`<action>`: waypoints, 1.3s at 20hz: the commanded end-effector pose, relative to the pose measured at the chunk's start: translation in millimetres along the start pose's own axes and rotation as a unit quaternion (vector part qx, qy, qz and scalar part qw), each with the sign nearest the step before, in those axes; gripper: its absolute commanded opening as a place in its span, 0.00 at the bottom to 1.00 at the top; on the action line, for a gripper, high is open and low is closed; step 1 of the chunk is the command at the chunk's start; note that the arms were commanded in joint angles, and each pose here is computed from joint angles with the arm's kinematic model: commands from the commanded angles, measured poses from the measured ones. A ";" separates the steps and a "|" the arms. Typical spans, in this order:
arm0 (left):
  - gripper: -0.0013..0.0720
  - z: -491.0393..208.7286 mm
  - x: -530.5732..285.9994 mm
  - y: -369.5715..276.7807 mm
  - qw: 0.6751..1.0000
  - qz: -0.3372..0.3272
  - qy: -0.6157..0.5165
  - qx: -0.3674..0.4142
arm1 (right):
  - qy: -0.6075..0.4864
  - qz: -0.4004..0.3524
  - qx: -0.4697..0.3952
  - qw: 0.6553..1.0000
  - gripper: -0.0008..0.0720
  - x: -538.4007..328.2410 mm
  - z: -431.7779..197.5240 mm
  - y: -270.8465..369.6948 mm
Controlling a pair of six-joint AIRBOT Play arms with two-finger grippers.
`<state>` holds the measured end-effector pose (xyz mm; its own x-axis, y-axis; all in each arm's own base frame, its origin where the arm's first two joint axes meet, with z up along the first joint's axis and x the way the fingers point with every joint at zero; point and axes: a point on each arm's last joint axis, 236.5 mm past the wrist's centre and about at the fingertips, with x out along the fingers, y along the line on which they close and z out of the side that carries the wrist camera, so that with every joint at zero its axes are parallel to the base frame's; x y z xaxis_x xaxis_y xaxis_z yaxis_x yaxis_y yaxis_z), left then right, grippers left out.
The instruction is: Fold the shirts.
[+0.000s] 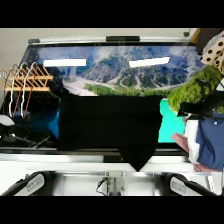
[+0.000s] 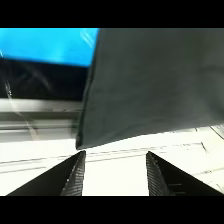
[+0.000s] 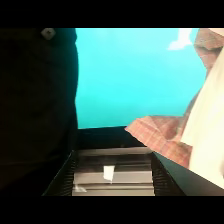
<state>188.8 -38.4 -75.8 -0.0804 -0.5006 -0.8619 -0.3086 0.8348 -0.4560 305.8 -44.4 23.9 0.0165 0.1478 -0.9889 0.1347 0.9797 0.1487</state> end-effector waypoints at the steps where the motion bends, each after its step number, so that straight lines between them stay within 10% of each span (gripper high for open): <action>1: 0.61 -4.6 23.9 14.3 1.000 0.006 -0.026 -0.013 | -0.012 0.022 0.002 1.000 0.81 -1.4 3.5 8.4; 11: 0.61 -1.5 31.4 20.8 0.999 -0.011 -0.039 -0.029 | -0.004 0.024 0.002 1.000 0.81 -1.4 -0.2 9.5; 15: 0.44 5.3 36.9 22.6 0.996 -0.015 -0.060 -0.059 | 0.002 0.028 0.003 1.000 0.81 -1.4 -3.0 11.3; 19: 0.05 6.0 38.6 24.4 0.995 -0.013 -0.063 -0.071 | 0.016 0.029 0.005 0.999 0.81 7.3 -10.1 10.9; 26: 0.06 4.5 38.4 23.6 0.996 -0.014 -0.060 -0.066 | 0.121 0.139 0.031 0.982 0.81 93.5 -83.8 51.7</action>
<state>180.8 -41.1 -118.2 0.0322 -0.5036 -0.8633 -0.4382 0.7692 -0.4651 250.4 -0.2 -36.0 -0.1547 0.3299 -0.9313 0.1815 0.9361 0.3014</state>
